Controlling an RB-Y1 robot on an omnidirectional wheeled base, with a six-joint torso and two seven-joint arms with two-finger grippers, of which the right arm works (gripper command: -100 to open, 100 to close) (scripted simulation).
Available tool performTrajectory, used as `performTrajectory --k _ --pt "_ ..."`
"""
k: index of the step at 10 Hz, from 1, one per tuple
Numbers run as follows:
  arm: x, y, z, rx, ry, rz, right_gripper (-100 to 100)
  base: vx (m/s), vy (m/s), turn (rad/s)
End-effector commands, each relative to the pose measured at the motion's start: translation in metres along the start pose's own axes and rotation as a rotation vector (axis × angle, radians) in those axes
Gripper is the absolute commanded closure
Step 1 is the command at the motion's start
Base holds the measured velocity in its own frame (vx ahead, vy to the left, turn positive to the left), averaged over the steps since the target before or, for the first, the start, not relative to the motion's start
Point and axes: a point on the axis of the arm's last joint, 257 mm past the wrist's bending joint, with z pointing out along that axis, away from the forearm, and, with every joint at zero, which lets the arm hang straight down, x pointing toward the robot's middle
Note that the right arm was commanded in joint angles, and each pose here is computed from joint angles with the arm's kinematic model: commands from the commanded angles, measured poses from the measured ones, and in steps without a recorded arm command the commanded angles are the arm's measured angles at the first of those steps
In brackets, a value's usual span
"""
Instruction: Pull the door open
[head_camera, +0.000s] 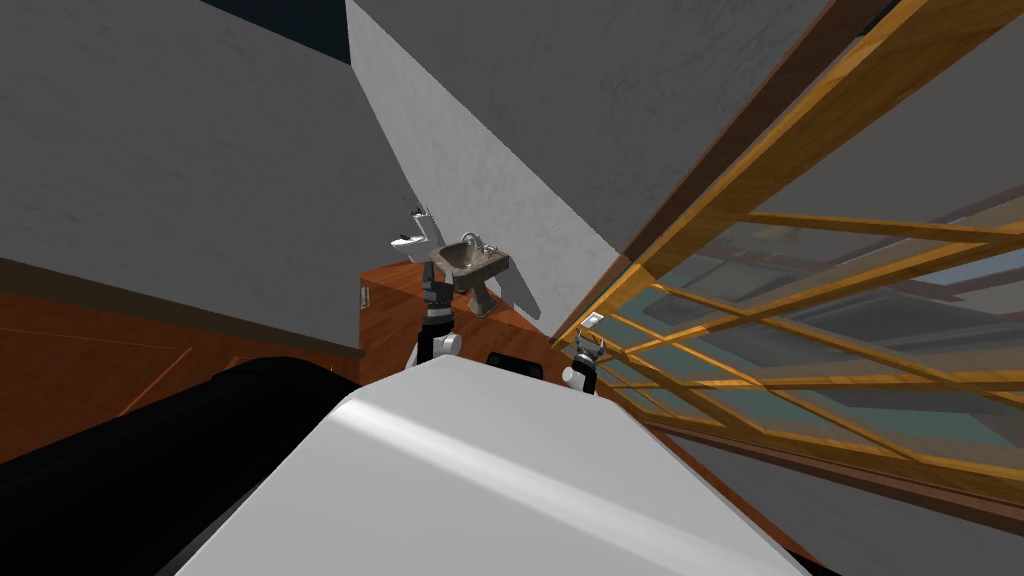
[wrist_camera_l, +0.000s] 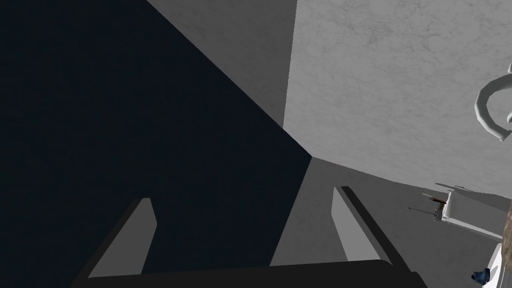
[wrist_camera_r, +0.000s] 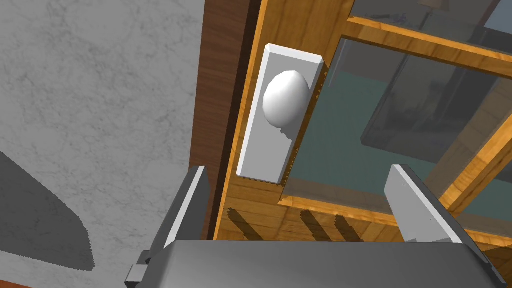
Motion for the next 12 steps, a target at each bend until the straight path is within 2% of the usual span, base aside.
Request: performTrajectory --k 1,2,5,8,9,10,11,12 --pt "0.000 -0.002 0.0000 -0.005 -0.005 0.069 -100 -0.058 -0.012 0.036" --pt "0.000 -0.002 0.0000 -0.005 -0.005 0.076 -100 -0.043 -0.005 0.013" --pt "-0.001 -0.005 -0.0001 -0.013 -0.013 0.187 -100 -0.040 -0.007 0.027" --pt "-0.002 -0.008 -0.0002 -0.018 -0.018 0.258 -100 -0.034 -0.003 0.016" --pt "-0.002 -0.007 -0.0002 -0.017 -0.017 0.242 -100 -0.014 0.000 0.002" --pt "-0.007 0.007 -0.0007 -0.024 -0.019 0.246 -100 0.121 0.015 0.038" --pt "-0.007 0.007 -0.0007 -0.024 -0.019 0.246 -100 0.160 0.009 0.025" --pt "-0.011 0.018 -0.0011 -0.029 -0.020 0.247 -100 0.161 -0.006 0.040"
